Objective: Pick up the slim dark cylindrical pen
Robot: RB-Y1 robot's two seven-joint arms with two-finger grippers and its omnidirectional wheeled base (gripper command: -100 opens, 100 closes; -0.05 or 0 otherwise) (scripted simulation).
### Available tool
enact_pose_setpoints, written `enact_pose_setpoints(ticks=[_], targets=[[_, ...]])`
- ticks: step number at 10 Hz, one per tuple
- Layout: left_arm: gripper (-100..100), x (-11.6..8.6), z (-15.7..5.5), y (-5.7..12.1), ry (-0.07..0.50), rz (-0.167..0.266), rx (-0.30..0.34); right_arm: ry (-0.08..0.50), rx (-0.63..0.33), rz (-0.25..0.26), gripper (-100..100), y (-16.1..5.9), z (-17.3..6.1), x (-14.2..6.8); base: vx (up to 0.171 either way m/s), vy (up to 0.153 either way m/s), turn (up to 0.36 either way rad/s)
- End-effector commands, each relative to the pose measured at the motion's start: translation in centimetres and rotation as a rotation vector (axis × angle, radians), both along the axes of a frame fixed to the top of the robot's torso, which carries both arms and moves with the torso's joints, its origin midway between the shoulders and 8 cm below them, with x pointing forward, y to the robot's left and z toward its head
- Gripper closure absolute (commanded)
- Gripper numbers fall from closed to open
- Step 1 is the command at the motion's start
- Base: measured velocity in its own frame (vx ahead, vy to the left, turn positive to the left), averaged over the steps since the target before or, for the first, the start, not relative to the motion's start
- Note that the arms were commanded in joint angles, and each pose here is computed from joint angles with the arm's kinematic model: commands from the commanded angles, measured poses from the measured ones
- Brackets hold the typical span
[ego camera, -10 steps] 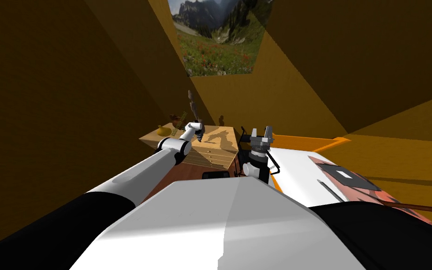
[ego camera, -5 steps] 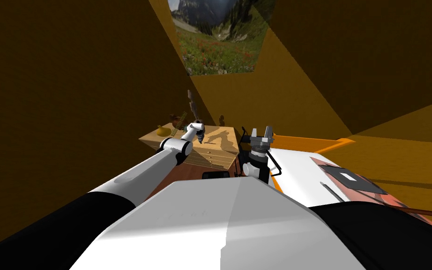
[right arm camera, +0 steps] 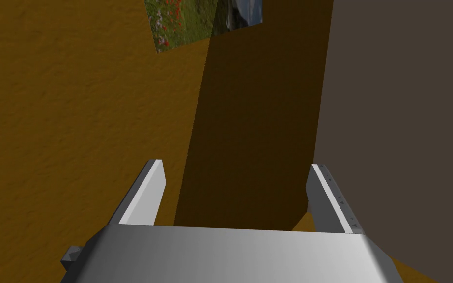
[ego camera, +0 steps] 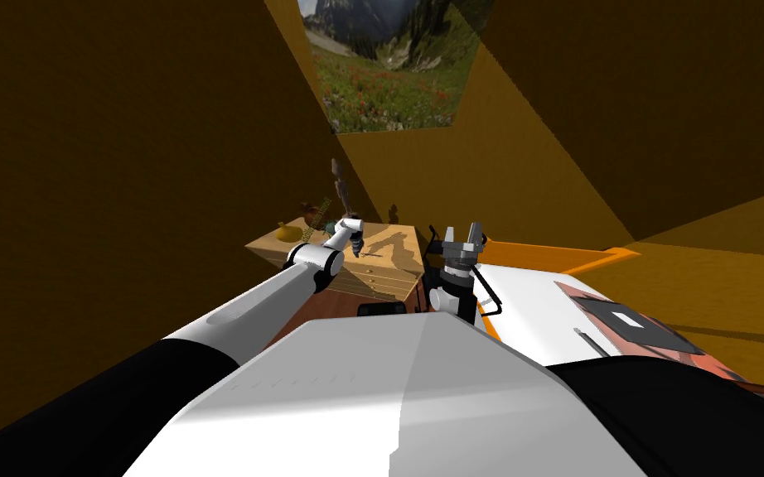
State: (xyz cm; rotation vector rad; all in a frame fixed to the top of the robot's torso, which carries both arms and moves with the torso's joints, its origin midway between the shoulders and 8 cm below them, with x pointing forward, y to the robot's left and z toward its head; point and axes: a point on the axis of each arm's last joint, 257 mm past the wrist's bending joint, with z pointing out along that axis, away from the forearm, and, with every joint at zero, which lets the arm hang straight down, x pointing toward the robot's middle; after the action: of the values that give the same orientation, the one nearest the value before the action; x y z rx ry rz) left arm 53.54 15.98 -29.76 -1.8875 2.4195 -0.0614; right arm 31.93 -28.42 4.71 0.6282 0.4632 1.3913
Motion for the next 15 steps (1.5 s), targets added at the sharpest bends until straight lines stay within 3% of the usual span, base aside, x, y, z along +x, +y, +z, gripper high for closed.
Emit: enact_pose_setpoints(ticks=[1,4,5,6,10,11,15], targets=[[-100,-0.3,0.1,-0.4,0.016,-0.011,0.002,0.000,0.000,0.000,0,0.0,0.0,0.0,0.039,-0.008,0.018],[-100,-0.6,-0.2,-0.3,0.028,-0.008,0.004,0.000,0.000,0.000,0,0.0,0.0,0.0,0.007,-0.001,-0.001],[0,-0.6,-0.2,-0.3,0.028,-0.008,0.004,0.000,0.000,0.000,0,0.0,0.0,0.0,0.000,0.000,0.000],[-100,-1.0,-1.7,0.0,0.028,-0.005,0.004,0.000,0.000,0.000,0,0.0,0.0,0.0,0.014,-0.002,-0.024],[-100,-1.1,-2.6,0.0,0.025,-0.004,0.004,0.000,0.000,0.000,0,0.0,0.0,0.0,0.014,-0.001,-0.009],[100,-1.2,-2.6,0.0,0.026,-0.004,0.004,0.000,0.000,0.000,0,0.0,0.0,0.0,0.000,0.000,0.000],[100,-1.2,-2.6,0.1,0.026,-0.002,0.004,0.000,0.000,0.000,0,0.0,0.0,0.0,0.000,0.000,0.000]])
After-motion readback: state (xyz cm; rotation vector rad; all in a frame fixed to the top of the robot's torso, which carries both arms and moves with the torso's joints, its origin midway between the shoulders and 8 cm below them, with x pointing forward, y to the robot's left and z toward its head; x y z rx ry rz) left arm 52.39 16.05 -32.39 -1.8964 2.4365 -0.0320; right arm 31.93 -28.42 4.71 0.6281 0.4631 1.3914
